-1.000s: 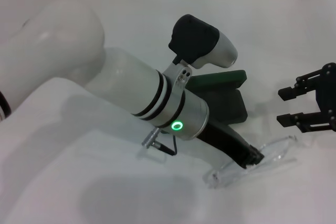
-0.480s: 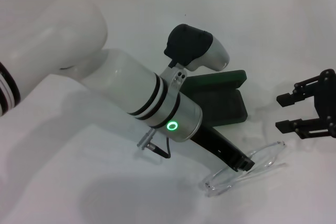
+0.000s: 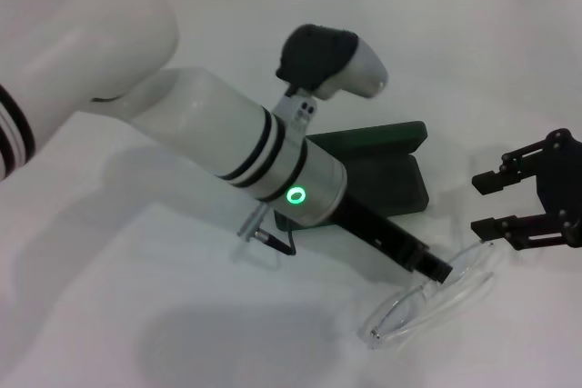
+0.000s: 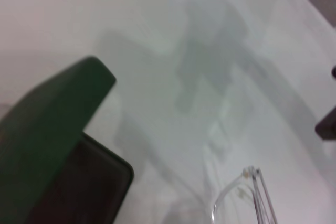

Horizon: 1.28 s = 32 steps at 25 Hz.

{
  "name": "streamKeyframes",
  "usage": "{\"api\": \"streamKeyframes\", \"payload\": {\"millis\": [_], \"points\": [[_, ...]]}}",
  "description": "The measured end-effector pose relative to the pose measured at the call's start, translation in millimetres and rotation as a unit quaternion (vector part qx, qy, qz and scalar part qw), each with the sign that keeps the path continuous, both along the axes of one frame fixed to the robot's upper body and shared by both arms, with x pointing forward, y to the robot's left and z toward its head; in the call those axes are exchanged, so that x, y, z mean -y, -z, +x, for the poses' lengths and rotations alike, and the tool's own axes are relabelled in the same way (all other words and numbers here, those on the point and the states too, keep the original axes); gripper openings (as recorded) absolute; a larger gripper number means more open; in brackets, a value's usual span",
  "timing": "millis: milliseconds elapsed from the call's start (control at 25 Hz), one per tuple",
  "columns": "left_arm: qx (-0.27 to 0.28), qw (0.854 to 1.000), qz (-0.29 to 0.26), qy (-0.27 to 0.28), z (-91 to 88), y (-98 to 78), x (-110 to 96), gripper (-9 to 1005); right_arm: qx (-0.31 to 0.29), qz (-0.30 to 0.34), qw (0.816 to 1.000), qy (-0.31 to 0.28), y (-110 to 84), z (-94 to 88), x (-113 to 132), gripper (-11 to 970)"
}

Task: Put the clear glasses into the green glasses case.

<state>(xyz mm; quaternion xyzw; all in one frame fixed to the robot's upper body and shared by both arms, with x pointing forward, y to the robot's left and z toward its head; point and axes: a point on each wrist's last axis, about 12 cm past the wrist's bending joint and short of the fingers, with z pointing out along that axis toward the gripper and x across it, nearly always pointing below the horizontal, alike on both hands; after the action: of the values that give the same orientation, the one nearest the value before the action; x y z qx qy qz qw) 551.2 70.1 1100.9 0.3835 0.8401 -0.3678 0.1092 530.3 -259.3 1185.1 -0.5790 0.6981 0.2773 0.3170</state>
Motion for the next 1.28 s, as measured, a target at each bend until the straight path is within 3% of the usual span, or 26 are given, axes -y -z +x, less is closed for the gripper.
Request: {"api": "streamKeyframes", "payload": {"millis": [240,440,720,1040,1280], "points": [[0.005,1.0,-0.021,-0.017,6.4,-4.3,-5,459,-0.004,-0.001,1.0,0.003,2.3,-1.1,2,530],[0.014,0.999,-0.04,-0.012,3.4,-6.3,-8,454,0.003,-0.001,1.0,-0.007,3.9,-1.6,2,530],[0.038,0.993,-0.108,-0.025,1.0,-10.4,-25,447,-0.002,-0.007,0.999,-0.049,8.8,-3.0,-9,530],[0.045,0.991,-0.124,-0.032,0.8,-9.1,-34,448,0.002,-0.014,0.998,-0.062,8.7,-2.0,-14,531],[0.058,0.988,-0.14,-0.025,1.1,-12.7,-32,447,-0.011,-0.044,0.992,-0.117,15.7,-9.6,-22,531]]}}
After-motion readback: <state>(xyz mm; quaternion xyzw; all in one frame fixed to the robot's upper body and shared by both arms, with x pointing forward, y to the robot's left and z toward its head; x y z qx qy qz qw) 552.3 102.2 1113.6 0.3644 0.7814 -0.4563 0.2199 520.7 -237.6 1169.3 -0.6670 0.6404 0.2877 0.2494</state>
